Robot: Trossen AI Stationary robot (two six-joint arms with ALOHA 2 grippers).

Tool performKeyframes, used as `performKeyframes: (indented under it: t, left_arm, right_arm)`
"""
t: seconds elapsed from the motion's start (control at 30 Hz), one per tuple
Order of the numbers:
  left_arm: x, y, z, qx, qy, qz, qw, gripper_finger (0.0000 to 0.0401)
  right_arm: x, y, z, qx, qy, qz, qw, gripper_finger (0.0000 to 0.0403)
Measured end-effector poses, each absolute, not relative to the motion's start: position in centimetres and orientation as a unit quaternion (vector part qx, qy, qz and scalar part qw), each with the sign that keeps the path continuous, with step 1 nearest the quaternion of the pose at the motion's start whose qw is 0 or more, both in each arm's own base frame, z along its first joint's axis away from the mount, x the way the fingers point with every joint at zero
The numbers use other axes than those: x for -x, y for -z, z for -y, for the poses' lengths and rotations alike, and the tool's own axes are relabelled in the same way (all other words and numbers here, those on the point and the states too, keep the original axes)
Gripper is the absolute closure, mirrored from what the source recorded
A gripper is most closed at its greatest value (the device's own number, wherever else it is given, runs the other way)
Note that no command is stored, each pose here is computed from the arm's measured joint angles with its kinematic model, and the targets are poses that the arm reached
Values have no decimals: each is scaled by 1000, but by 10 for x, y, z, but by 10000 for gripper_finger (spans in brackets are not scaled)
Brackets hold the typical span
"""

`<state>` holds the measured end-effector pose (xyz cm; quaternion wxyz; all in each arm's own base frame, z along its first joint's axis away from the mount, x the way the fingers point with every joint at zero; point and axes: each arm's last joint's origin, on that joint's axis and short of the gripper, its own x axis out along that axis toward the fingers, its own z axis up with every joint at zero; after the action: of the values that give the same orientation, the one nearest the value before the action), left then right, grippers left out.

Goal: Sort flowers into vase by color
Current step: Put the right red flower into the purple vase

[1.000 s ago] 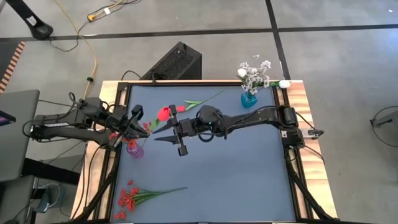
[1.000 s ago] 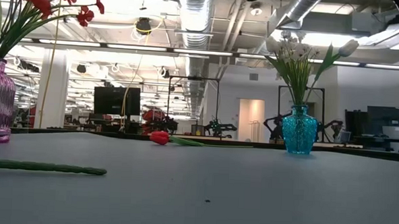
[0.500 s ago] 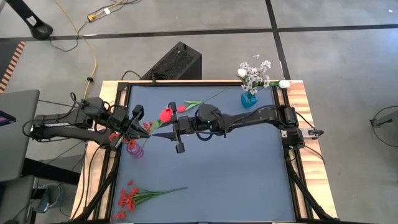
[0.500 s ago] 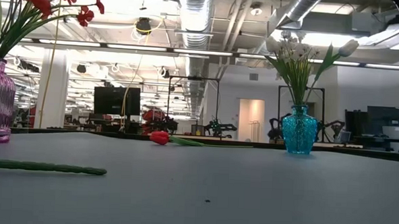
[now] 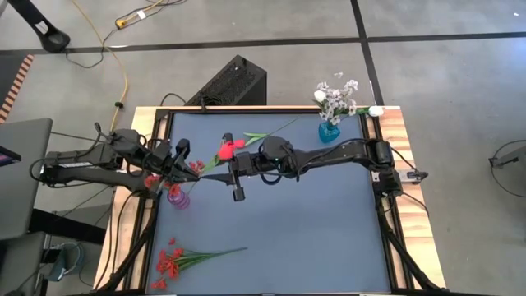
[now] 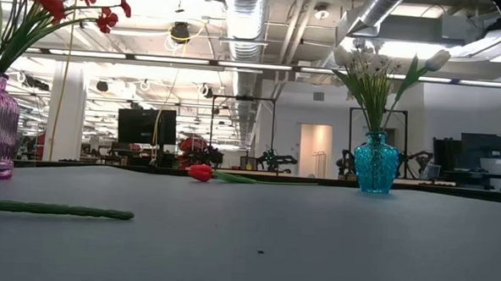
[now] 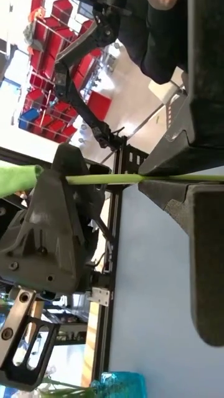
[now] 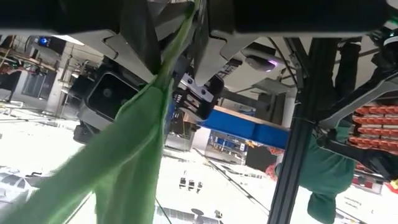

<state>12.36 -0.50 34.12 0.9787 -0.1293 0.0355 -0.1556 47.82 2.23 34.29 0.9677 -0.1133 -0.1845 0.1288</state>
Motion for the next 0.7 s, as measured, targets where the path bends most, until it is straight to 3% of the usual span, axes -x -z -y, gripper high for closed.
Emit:
performKeyframes:
  t: [0.13, 0.37, 0.43, 0.7]
  left_arm:
    - [-124, -341, 5, 130, 155, -37, 979, 401]
    - [-124, -342, 5, 141, 157, -36, 977, 401]
    - [-123, -342, 6, 143, 167, -37, 975, 395]
    - [-119, -348, 6, 166, 172, -12, 971, 304]
  right_arm:
    - [-478, -343, -23, 113, -129, 185, 968, 304]
    - [-478, -342, -22, 113, -132, 177, 969, 381]
    - [-478, -342, -23, 114, -142, 177, 967, 382]
    - [-477, -338, -28, 117, -225, 155, 955, 382]
